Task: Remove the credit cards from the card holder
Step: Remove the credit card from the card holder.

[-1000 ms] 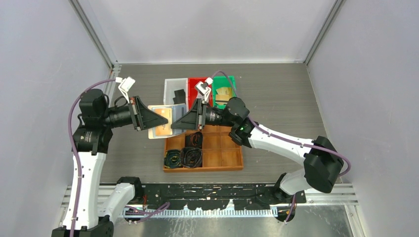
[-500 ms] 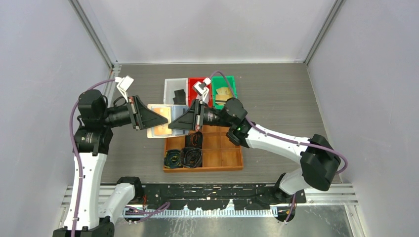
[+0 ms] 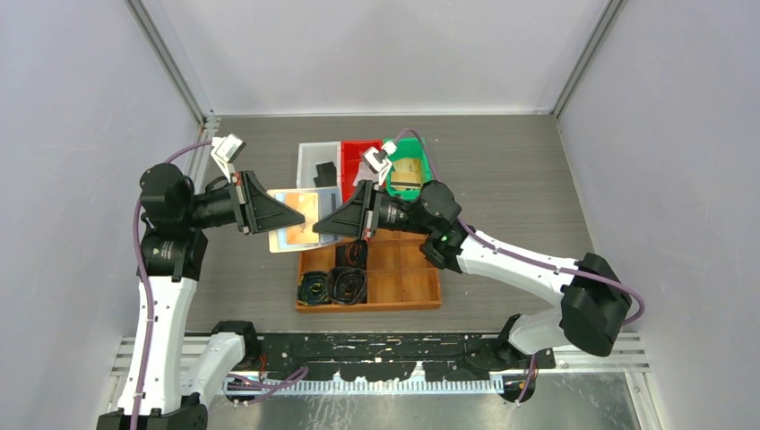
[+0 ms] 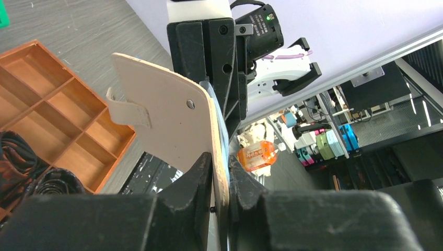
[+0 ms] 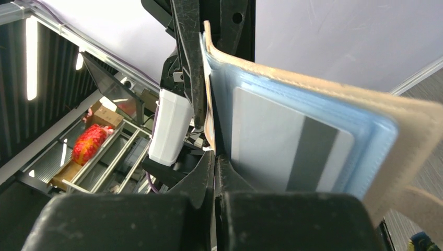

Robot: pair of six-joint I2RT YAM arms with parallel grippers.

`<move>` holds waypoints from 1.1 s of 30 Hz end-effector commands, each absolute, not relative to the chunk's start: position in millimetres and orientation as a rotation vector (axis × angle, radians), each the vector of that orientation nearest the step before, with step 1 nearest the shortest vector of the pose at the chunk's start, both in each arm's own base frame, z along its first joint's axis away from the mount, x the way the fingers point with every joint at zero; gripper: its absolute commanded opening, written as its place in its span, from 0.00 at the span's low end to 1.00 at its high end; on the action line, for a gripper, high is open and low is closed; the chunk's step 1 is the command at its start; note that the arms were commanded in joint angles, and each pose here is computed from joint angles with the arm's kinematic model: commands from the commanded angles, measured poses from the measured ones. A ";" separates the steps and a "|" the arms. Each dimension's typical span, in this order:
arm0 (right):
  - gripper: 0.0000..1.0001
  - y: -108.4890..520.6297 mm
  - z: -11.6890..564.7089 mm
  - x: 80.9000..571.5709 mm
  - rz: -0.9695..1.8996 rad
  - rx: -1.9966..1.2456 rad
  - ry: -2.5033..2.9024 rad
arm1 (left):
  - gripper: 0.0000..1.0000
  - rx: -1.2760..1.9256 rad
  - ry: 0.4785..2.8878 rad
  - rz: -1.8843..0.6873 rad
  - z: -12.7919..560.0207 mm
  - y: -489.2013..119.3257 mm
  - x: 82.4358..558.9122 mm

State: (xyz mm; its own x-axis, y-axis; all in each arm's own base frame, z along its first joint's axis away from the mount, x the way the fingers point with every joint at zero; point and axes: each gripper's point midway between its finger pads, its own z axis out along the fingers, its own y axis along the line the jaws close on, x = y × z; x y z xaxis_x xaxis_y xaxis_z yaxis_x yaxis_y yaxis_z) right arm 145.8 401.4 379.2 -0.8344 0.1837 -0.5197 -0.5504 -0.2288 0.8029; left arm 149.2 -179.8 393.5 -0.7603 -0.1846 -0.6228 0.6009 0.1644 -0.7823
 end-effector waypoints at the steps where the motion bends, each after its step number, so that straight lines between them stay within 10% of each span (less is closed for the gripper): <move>1: 0.01 389.7 382.3 158.2 2.026 -0.383 1.541 | 0.16 0.532 1.761 -1.664 414.5 -180.2 127.5; 14: 0.02 382.1 389.4 152.9 2.035 -0.402 1.510 | 0.01 0.519 1.746 -1.640 418.8 -180.2 131.9; 20: 0.21 380.0 400.8 151.8 2.085 -0.389 1.459 | 0.00 0.527 1.736 -1.630 419.9 -180.1 131.2; 33: 0.10 362.7 431.2 167.4 2.221 -0.300 1.296 | 0.00 0.542 1.734 -1.628 419.2 -180.1 128.7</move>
State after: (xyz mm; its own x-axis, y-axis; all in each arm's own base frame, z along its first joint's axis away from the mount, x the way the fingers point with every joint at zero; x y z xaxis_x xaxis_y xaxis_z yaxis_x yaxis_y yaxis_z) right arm 174.2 375.4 398.5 -0.8479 0.2944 -0.4409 -0.5190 -0.2908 0.8038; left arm 145.7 -180.0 398.9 -0.7497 -0.1821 -0.6362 0.6173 0.1542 -0.7715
